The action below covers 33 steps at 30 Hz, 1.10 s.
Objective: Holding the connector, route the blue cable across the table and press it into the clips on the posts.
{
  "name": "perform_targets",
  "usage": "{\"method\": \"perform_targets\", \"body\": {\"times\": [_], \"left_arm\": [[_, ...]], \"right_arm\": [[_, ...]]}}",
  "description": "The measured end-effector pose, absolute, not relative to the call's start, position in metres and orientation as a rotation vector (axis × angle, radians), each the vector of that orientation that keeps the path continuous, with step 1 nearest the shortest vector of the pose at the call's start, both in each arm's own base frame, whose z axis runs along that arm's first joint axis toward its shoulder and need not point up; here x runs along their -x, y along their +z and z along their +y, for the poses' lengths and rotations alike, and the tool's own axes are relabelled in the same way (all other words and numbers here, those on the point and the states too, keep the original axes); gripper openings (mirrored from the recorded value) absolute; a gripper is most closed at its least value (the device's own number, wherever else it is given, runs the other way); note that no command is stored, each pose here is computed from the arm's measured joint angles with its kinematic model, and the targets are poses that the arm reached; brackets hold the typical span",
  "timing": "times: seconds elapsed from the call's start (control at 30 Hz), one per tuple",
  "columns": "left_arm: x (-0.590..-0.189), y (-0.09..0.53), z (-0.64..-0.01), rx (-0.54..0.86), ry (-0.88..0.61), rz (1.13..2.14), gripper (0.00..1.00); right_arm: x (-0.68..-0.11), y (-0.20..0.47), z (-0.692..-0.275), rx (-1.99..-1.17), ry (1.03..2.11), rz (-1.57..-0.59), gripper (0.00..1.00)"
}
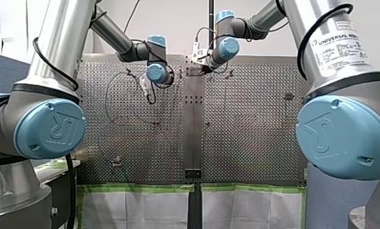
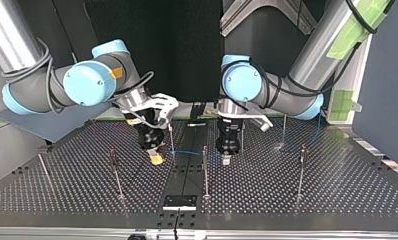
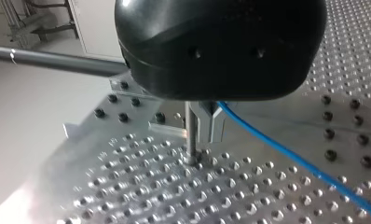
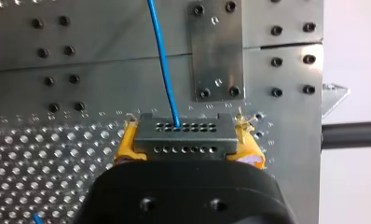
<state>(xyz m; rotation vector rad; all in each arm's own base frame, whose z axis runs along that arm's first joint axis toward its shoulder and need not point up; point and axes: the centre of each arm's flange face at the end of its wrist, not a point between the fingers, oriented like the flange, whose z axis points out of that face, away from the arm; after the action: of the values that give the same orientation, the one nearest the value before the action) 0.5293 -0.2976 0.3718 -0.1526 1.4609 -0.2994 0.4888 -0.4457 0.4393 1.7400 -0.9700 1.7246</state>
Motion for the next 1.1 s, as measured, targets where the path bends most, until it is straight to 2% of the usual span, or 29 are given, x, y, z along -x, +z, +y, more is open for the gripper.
{"method": "perform_targets", "body": {"times": [0.37, 0.73, 0.8, 0.83, 0.9, 0.93, 0.97, 1.0, 1.03, 1.07, 1.1], "left_arm": [[-0.571, 0.38, -0.294, 0.171, -0.289, 1.436, 0.0], [-0.577, 0.386, -0.286, 0.177, -0.276, 1.434, 0.0], [-0.577, 0.386, -0.285, 0.177, -0.275, 1.436, 0.03], [-0.577, 0.386, -0.285, 0.177, -0.275, 1.437, 0.12], [-0.577, 0.386, -0.285, 0.175, -0.279, 1.439, 0.42], [-0.577, 0.385, -0.286, 0.174, -0.284, 1.441, 0.42], [-0.577, 0.385, -0.286, 0.172, -0.289, 1.444, 0.65], [-0.577, 0.385, -0.287, 0.169, -0.294, 1.447, 0.83], [-0.576, 0.384, -0.287, 0.166, -0.298, 1.454, 0.83], [-0.575, 0.384, -0.288, 0.163, -0.3, 1.46, 1.0], [-0.574, 0.383, -0.288, 0.16, -0.3, 1.466, 1.0]], "right_arm": [[-0.474, 0.449, -0.475, -1.698, 1.738, -0.975, 0.0], [-0.475, 0.433, -0.513, -1.695, 1.737, -0.99, 0.0], [-0.476, 0.43, -0.519, -1.698, 1.737, -0.992, 0.0], [-0.476, 0.428, -0.52, -1.699, 1.737, -0.994, 0.0], [-0.475, 0.426, -0.524, -1.7, 1.735, -0.996, 0.0], [-0.475, 0.425, -0.525, -1.701, 1.734, -0.997, 0.0], [-0.474, 0.425, -0.526, -1.7, 1.733, -0.998, 0.0], [-0.474, 0.425, -0.526, -1.7, 1.732, -0.999, 0.0], [-0.473, 0.424, -0.527, -1.7, 1.731, -1.0, 0.0], [-0.473, 0.424, -0.527, -1.7, 1.73, -1.002, 0.0], [-0.472, 0.424, -0.528, -1.7, 1.73, -1.003, 0.0]]}}
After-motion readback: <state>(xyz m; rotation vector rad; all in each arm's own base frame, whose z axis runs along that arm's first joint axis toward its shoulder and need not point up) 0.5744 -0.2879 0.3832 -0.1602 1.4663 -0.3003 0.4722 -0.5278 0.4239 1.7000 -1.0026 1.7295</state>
